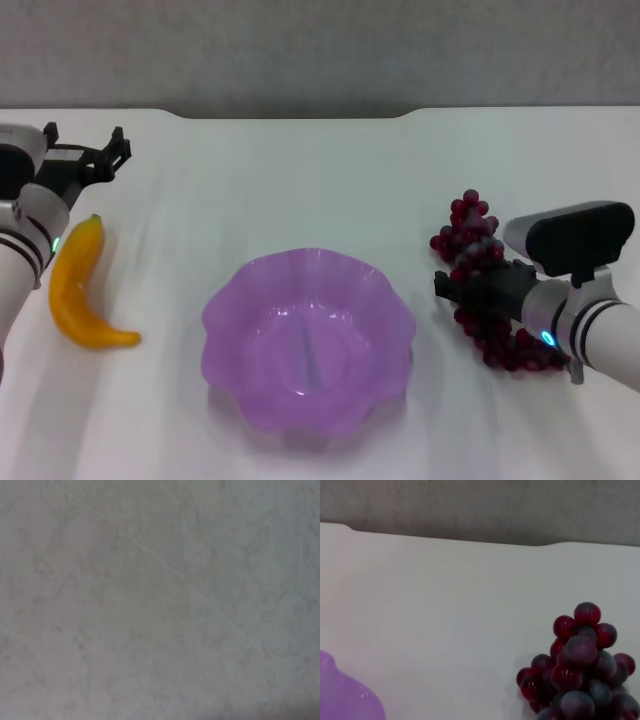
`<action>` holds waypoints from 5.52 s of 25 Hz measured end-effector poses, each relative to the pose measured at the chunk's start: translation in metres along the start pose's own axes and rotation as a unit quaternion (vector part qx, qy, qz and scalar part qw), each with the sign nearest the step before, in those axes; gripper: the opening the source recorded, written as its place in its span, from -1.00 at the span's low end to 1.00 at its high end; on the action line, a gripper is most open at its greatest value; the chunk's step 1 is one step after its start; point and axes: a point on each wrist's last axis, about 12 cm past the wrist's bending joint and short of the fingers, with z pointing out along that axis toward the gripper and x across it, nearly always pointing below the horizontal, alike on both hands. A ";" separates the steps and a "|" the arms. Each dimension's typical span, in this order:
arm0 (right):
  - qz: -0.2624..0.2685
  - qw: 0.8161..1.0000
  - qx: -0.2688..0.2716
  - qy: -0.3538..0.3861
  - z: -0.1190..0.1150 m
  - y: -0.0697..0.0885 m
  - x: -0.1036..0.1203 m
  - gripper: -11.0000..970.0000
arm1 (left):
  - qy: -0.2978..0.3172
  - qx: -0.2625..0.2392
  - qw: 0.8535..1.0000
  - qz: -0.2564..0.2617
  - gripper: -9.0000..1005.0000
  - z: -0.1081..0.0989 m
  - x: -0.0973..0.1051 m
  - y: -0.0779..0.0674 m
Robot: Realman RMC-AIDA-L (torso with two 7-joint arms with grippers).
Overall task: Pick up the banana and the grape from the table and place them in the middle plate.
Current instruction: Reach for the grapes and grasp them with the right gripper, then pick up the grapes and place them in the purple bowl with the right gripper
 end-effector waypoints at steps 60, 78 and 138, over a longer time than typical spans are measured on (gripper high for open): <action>0.015 1.000 0.010 -0.006 -0.007 -0.011 0.024 0.61 | 0.002 0.001 1.000 -0.001 0.78 0.000 0.000 -0.001; -0.004 0.999 0.019 -0.034 -0.009 -0.021 0.023 0.26 | 0.002 0.001 1.000 -0.002 0.78 0.000 0.000 -0.001; -0.004 0.996 -0.002 -0.094 -0.015 -0.010 0.019 -0.51 | 0.006 -0.002 1.000 -0.002 0.78 -0.002 0.004 0.001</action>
